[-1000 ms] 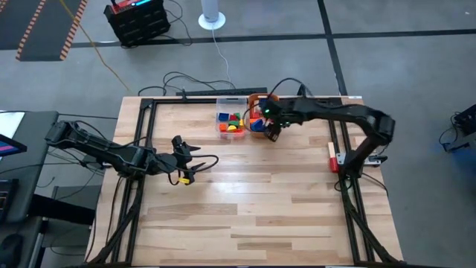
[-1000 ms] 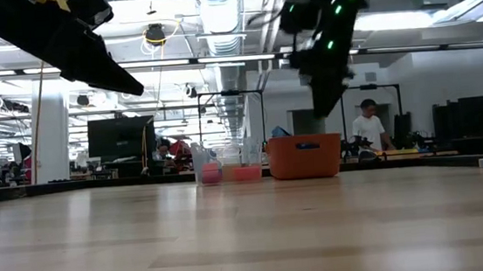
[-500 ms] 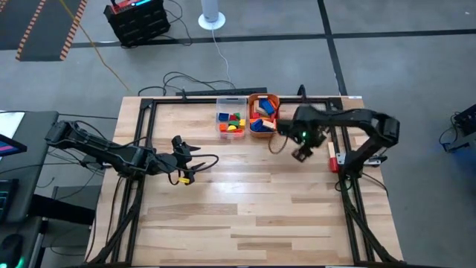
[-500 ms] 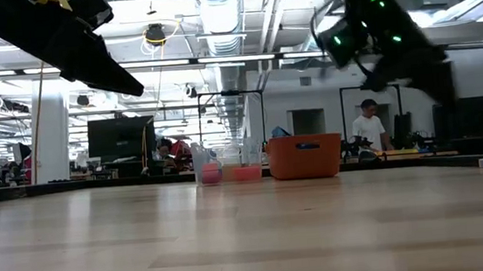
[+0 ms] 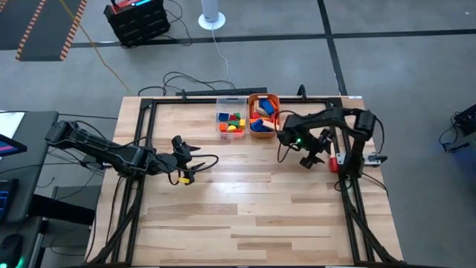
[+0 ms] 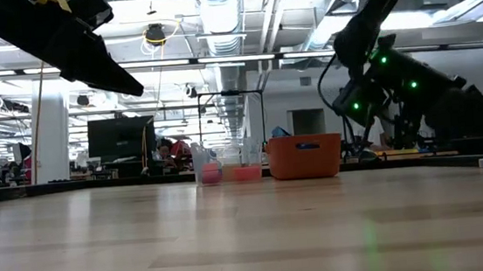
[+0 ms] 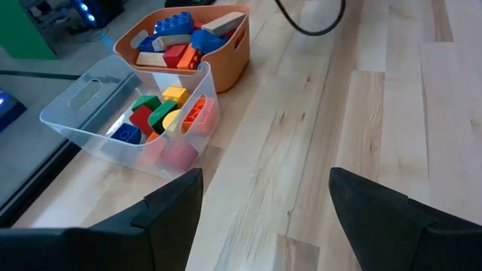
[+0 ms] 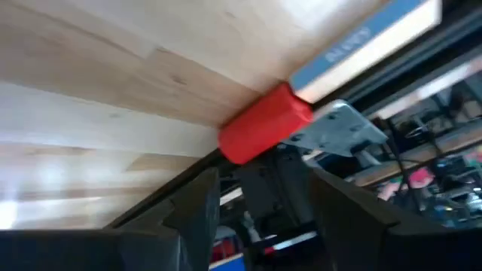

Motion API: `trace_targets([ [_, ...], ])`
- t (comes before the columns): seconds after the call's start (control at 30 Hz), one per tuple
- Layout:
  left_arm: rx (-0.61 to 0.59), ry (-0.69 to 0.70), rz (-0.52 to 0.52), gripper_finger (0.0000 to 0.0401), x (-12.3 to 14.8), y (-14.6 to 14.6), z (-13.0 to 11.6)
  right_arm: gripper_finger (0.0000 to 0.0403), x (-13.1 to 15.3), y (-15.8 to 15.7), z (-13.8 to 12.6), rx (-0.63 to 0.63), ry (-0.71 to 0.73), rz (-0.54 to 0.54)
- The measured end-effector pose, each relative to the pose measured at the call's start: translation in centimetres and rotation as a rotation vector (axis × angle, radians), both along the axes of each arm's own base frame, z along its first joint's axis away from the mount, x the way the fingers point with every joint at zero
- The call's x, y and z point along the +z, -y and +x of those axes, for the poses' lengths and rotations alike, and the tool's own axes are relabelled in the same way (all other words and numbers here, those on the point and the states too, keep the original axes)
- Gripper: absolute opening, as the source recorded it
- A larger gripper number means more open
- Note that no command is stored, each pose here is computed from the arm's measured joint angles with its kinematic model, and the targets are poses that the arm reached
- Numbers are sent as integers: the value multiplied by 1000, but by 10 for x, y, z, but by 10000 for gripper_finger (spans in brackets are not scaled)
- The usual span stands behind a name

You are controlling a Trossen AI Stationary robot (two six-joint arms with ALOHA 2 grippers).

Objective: Sort blocks by size
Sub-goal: Put the red cylindrical block into the orange bin

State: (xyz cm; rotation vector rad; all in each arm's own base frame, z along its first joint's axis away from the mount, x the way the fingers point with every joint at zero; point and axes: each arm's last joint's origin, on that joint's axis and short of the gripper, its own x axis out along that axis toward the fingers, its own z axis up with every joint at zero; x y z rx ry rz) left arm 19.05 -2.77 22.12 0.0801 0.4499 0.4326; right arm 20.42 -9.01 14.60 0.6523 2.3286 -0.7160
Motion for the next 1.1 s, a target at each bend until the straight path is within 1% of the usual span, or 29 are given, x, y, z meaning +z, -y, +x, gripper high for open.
trace_targets([
  [0.2,1,-16,3,280,-1,0,-1,228,-9,16,-4,-54,17,25],
  [0.37,7,-29,-6,280,-3,0,-2,221,-11,19,-5,-71,13,26],
  [0.53,16,-43,-23,280,-5,0,-3,216,-10,15,-3,-11,73,2],
  [0.6,19,-44,-37,280,-6,1,-4,212,-7,8,-9,7,104,-18],
  [0.7,19,-54,-52,280,-7,3,-5,203,3,-6,-26,33,140,-38],
  [0.8,14,-51,-59,280,-7,5,-6,197,12,-20,-44,38,181,-80],
  [0.83,13,-47,-60,280,-7,5,-5,196,20,-23,-47,48,174,-112],
  [0.87,13,-41,-62,280,-7,5,-5,196,25,-26,-49,58,202,-152],
  [0.97,18,-31,-73,280,-6,5,-5,199,39,-30,-51,30,310,-238],
  [1.03,21,-28,-82,280,-6,6,-5,202,45,-33,-53,-5,337,-273],
  [1.1,16,-24,-89,280,-6,7,-5,203,48,-36,-55,-14,351,-292],
])
